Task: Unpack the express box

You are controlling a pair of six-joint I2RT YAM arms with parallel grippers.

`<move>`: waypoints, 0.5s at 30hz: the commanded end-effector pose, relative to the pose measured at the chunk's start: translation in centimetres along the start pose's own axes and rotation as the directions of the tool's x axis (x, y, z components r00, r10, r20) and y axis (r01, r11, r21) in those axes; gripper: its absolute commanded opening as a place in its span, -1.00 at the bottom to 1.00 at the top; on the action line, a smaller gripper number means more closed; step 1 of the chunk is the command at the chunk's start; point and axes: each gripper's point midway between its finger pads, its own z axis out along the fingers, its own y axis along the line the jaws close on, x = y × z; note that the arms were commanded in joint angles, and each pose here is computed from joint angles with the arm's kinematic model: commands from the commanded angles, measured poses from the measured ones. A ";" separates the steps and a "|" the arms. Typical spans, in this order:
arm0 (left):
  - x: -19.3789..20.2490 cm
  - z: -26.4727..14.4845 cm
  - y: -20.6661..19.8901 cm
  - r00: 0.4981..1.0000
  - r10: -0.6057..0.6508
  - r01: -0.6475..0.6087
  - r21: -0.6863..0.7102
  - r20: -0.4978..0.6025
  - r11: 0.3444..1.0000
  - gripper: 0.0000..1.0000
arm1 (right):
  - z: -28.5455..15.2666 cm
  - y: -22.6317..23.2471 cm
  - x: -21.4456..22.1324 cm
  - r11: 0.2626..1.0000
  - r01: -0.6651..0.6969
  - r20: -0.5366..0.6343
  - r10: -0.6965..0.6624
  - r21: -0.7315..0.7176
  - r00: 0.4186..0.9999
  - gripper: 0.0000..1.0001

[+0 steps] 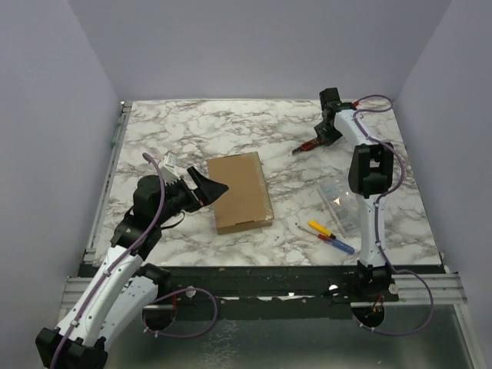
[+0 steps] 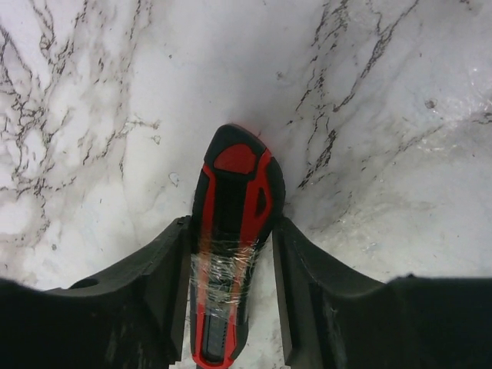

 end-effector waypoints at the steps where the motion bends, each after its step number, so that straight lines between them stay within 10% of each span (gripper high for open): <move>1: -0.6 -0.8 -1.3 0.999 0.053 -0.053 0.012 -0.005 0.999 0.97 | 0.1 -1.4 2.7 0.998 0.064 -0.079 -0.063 0.011 0.995 -0.30; 8: -0.2 -0.7 -1.0 0.999 0.034 -0.034 0.001 -0.019 0.999 0.98 | -5.6 0.1 1.0 0.958 0.143 0.005 -0.146 -0.250 0.989 -0.96; 15: -0.2 -0.8 -1.2 1.000 0.015 -0.015 0.006 -0.021 1.000 0.97 | -11.7 3.4 2.8 0.732 0.321 0.055 -0.363 -0.601 0.930 -0.99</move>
